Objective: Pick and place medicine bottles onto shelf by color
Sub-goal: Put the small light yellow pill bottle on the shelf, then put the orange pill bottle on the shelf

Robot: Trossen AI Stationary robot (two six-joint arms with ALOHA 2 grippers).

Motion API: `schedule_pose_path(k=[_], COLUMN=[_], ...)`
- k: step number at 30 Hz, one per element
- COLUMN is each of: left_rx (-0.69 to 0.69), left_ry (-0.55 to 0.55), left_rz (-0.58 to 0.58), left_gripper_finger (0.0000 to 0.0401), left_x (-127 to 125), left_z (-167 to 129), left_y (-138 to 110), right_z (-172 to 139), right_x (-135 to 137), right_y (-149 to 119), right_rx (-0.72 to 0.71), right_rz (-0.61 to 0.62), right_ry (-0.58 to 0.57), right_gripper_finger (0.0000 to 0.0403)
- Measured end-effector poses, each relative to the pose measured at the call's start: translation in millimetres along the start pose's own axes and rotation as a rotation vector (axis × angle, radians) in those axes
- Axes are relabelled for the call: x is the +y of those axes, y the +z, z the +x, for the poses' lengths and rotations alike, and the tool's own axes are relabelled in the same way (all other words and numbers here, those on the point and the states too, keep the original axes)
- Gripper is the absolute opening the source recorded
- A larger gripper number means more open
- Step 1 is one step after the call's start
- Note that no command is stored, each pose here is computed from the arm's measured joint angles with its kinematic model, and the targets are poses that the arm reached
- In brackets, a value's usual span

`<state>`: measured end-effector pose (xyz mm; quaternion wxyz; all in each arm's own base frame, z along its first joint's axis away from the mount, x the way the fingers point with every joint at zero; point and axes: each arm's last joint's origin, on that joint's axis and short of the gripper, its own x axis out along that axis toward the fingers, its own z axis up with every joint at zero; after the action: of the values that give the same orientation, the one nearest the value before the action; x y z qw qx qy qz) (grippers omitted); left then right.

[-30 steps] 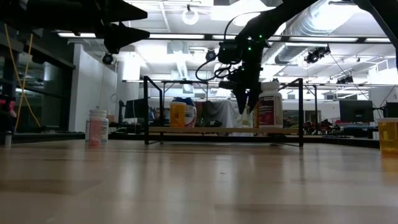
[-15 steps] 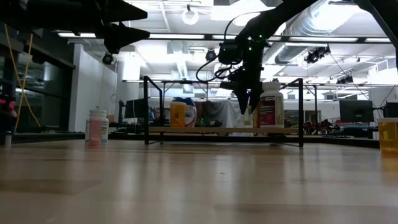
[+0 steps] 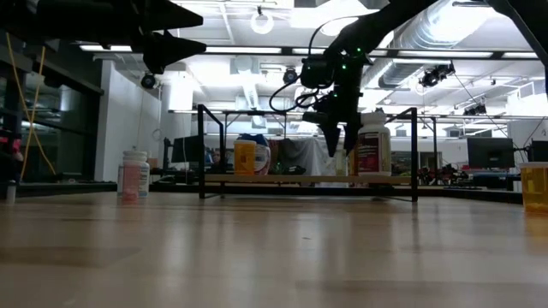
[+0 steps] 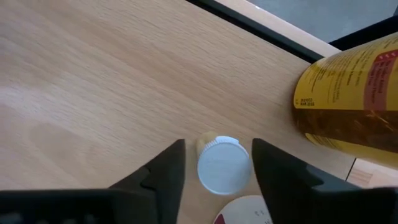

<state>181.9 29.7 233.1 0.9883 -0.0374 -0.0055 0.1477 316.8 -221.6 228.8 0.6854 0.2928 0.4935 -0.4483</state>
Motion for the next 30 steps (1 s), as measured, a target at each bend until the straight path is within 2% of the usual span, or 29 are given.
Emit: schedule_pose_path(k=[8, 17, 21, 24, 30], left_rx=[0.000, 0.000, 0.000, -0.002, -0.006], left_ry=[0.000, 0.000, 0.001, 0.000, -0.015], left_rz=[0.000, 0.000, 0.000, -0.001, -0.021], left_gripper_finger=[0.0321, 0.0321, 0.0321, 0.0321, 0.0321], left_x=[0.0, 0.0, 0.0, 0.0, -0.5], left_z=[0.0, 0.0, 0.0, 0.0, 0.0], left_y=[0.0, 0.0, 0.0, 0.2, 0.7], right_z=[-2.3, -35.4, -54.1, -65.9, -77.8], right_x=[0.2, 1.1, 13.4, 28.8, 57.0], right_y=[1.5, 9.3, 3.4, -8.9, -53.3], right_rx=[-0.019, -0.177, -0.221, -0.235, -0.306], right_rz=[-0.018, -0.083, -0.213, -0.338, -0.495], right_ry=[0.010, 0.112, 0.214, 0.247, 0.292], right_gripper_finger=[0.0240, 0.0248, 0.0248, 0.0248, 0.0248])
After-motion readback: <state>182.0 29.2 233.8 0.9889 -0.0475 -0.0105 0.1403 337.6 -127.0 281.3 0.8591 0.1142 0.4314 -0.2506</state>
